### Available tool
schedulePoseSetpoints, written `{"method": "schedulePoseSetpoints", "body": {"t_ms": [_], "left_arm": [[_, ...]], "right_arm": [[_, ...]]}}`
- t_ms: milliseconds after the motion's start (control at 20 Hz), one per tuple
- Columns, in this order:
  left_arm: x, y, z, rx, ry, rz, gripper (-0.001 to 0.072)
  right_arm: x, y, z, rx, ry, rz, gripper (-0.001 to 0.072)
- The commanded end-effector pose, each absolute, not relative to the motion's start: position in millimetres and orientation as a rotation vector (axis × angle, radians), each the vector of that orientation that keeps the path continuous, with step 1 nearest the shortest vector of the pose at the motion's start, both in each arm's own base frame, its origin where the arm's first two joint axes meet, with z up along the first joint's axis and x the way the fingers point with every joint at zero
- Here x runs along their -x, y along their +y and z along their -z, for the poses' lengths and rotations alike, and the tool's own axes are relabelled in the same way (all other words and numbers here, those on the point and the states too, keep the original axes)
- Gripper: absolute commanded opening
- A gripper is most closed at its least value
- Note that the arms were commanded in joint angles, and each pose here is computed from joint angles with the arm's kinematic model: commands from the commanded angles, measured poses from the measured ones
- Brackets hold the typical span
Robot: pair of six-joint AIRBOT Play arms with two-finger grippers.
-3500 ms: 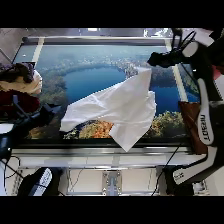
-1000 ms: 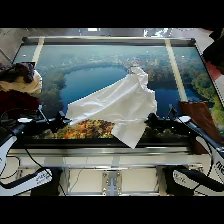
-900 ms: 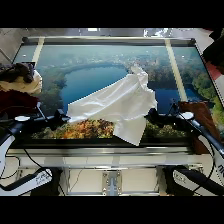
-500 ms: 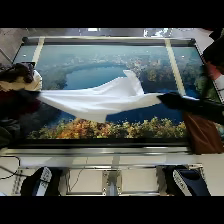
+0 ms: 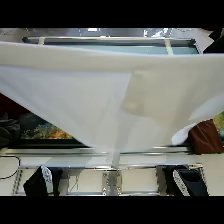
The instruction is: Fold the shirts.
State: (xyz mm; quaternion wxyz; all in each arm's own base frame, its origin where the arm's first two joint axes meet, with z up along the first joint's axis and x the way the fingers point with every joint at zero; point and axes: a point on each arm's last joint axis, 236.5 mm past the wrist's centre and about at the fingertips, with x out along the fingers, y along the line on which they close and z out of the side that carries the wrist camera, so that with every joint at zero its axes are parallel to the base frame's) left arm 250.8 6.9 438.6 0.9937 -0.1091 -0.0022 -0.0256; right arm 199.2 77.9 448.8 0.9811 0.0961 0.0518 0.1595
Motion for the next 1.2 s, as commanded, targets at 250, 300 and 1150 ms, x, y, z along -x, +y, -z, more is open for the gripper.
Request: {"method": "schedulePoseSetpoints", "body": {"t_ms": [250, 300, 1150], "left_arm": [[-349, 3, -282, 0.316, 0.543, 0.268, 0.0007], [-370, -4, -237, 0.275, 0.661, 0.270, 0.0007], [-610, 17, -106, 0.403, 0.652, 0.030, 0.0696]], "right_arm": [[-409, 86, -277, -0.234, 0.650, -0.398, 0.0011], [-437, 86, -247, -0.262, 0.699, -0.395, 0.0012], [-631, 53, -93, -0.506, 0.606, -0.195, 0.0550]]}}
